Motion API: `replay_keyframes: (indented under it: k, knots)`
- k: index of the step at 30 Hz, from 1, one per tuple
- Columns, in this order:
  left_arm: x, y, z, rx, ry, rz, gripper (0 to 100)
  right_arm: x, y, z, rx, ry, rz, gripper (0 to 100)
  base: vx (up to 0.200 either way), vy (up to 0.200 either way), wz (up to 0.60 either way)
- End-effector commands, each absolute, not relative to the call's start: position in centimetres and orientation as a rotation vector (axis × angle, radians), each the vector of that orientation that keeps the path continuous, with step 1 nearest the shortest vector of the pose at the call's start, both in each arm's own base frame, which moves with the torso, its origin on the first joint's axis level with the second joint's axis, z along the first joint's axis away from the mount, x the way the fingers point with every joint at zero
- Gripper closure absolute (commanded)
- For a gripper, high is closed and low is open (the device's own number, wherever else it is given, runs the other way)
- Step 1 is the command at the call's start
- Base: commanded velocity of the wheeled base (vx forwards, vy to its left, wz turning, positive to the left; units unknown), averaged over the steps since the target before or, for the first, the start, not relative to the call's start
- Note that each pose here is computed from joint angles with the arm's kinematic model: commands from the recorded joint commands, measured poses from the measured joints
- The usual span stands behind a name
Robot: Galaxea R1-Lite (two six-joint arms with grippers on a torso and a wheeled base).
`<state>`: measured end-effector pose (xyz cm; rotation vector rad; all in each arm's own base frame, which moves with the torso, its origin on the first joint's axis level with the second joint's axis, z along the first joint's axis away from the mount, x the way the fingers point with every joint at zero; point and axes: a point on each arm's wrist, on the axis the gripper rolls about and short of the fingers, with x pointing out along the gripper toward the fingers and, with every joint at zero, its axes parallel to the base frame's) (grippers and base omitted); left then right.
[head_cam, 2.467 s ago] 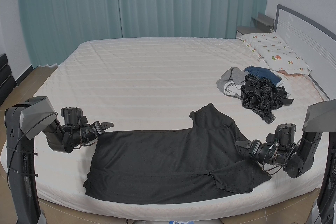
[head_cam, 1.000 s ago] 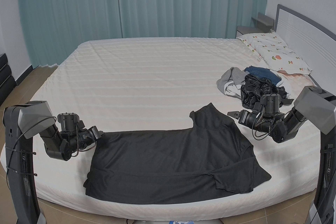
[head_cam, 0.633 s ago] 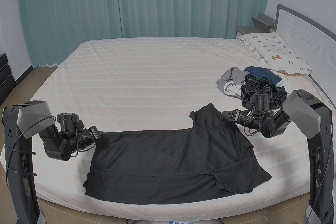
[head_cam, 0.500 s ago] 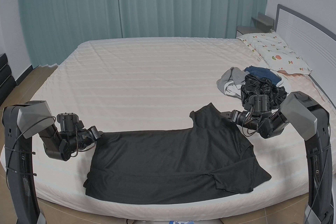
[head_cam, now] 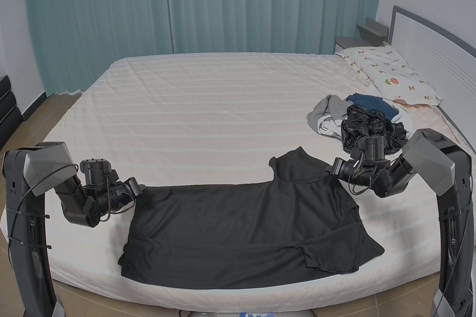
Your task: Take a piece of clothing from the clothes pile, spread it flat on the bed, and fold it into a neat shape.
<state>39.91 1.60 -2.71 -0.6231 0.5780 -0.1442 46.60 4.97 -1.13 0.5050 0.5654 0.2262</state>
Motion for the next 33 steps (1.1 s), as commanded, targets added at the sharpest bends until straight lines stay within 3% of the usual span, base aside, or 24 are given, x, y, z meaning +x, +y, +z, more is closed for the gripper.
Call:
replay_keyframes:
  k: [1, 19, 33]
  knots:
    - [39.9, 1.9, -2.0, -0.623, 0.559, -0.143, 100, 46.2, 4.6, 0.3, 0.510, 0.530, 0.232, 100, 0.000, 0.000, 0.00]
    - [39.8, 3.5, 0.3, -0.691, 0.487, -0.116, 100, 45.0, 3.7, 0.8, 0.555, 0.403, 0.258, 100, 0.000, 0.000, 0.00]
    - [39.3, 3.7, 0.0, -0.682, 0.484, -0.117, 100, 43.7, 3.2, -0.4, 0.535, 0.461, 0.236, 100, 0.000, 0.000, 0.00]
